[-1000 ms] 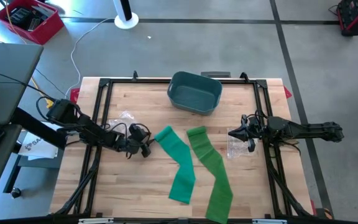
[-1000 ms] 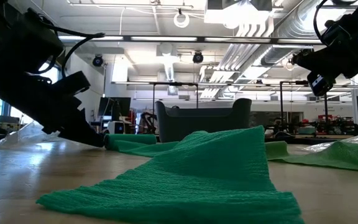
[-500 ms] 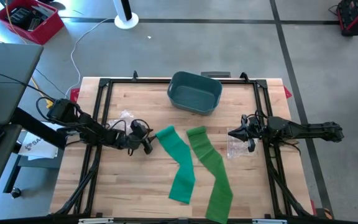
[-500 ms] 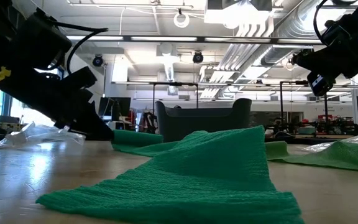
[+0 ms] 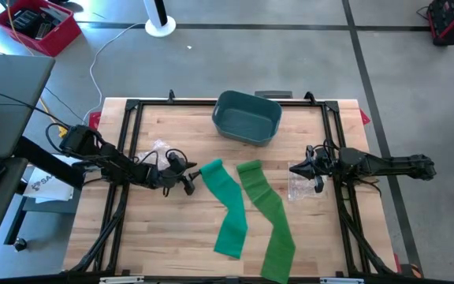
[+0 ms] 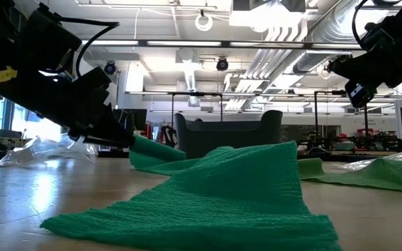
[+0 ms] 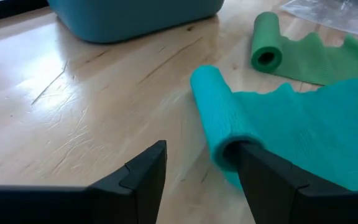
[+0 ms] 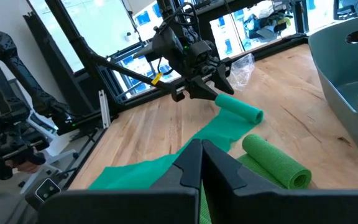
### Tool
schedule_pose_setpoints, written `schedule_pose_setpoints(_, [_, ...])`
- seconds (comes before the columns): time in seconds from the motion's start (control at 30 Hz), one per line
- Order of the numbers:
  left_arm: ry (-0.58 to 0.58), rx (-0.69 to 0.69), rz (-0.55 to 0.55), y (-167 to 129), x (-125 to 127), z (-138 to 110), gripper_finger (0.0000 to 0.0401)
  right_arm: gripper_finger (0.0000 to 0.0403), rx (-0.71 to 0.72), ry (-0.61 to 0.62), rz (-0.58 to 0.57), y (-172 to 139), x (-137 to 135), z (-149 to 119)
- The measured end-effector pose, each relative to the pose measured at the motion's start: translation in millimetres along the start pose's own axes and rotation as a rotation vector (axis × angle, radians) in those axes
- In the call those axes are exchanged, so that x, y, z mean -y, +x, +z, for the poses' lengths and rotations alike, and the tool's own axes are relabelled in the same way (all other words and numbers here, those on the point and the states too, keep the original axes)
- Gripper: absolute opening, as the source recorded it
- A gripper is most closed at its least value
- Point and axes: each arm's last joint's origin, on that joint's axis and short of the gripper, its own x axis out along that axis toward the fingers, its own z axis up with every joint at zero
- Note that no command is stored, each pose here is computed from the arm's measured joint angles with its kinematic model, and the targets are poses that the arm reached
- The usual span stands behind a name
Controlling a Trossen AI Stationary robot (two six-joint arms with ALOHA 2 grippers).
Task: Roll bandage
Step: Roll the light green bandage
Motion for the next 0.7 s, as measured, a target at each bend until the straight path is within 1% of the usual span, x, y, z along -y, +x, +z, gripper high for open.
schedule_pose_setpoints(0.33, [-0.009, 0.056, 0.022, 0.0, 1.0, 4.7, 0.0184, 0.0, 0.0, 0.0, 0.0, 0.0, 0.0, 0.0])
schedule_pose_setpoints(0.57, [-0.021, 0.063, 0.053, 4.5, -3.6, 8.5, 0.0184, 0.0, 0.0, 0.0, 0.0, 0.0, 0.0, 0.0])
schedule_pose_setpoints(0.7, [-0.002, 0.055, 0.008, 11.7, -1.9, 17.6, 0.0183, 0.0, 0.0, 0.0, 0.0, 0.0, 0.0, -0.1])
